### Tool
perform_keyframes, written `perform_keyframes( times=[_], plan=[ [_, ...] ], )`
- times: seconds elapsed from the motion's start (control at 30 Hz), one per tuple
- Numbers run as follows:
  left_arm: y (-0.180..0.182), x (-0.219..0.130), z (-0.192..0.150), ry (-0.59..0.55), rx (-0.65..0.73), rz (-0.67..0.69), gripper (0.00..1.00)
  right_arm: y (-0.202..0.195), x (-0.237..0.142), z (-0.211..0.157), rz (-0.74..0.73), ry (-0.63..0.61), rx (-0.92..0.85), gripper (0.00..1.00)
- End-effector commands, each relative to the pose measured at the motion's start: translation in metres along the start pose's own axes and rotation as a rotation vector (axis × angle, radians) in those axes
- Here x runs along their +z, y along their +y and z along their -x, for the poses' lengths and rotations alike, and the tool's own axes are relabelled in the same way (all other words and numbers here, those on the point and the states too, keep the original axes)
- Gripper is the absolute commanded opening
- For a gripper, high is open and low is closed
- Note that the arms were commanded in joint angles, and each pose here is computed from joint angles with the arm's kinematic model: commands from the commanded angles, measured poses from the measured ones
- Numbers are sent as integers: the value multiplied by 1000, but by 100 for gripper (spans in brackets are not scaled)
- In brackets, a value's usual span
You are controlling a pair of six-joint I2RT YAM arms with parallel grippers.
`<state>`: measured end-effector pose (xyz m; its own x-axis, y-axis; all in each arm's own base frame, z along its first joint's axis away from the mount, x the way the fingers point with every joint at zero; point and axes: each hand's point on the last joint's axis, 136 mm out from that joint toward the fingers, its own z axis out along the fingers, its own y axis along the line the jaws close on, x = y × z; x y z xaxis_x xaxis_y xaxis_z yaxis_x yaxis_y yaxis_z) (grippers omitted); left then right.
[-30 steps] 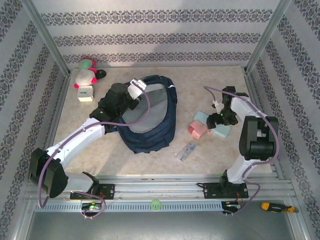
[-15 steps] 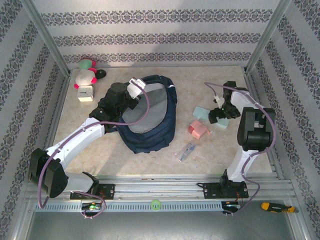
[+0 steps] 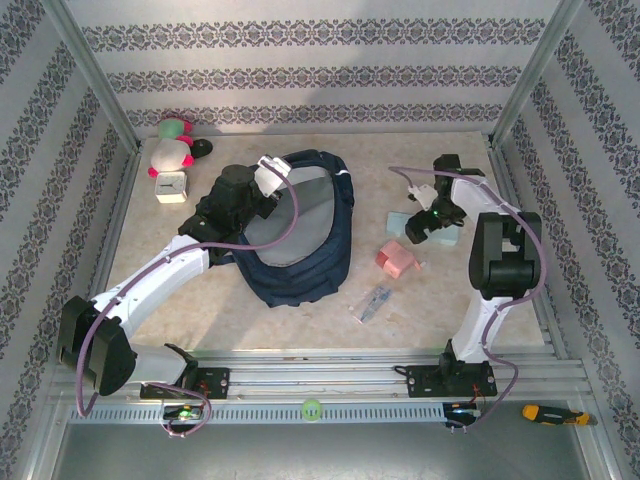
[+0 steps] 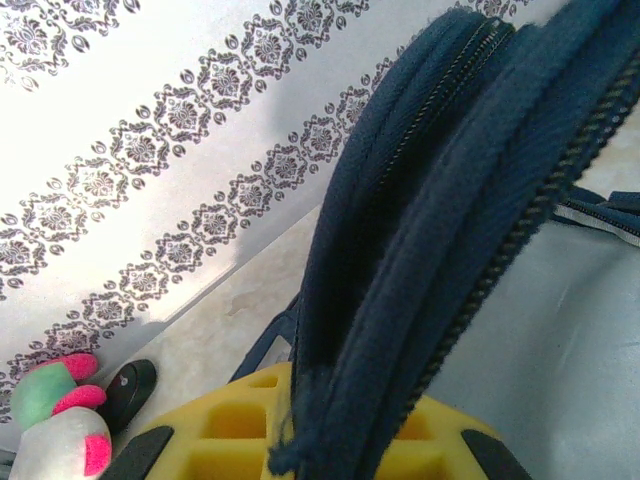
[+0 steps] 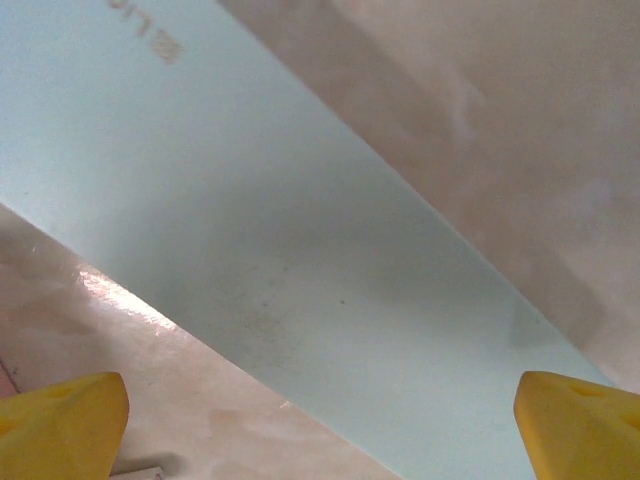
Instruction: Pack the student bag
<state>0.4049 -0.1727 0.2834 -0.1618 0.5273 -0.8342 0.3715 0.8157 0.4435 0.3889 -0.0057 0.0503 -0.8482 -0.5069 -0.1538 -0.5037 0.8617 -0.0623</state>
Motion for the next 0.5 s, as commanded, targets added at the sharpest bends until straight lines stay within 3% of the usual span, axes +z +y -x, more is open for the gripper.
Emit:
perform_keyframes(
  times=[0.0, 0.1, 0.47],
  plan=[
    [33, -9, 32, -72, -54, 98, 0, -13, 2, -1, -71, 42, -115, 98],
    [34, -10, 33, -71, -62, 101, 0, -23, 8, 6, -108, 72, -138, 98],
    [36, -10, 34, -72, -98, 111, 1, -26, 19, 33, -25, 66, -117, 98]
  ],
)
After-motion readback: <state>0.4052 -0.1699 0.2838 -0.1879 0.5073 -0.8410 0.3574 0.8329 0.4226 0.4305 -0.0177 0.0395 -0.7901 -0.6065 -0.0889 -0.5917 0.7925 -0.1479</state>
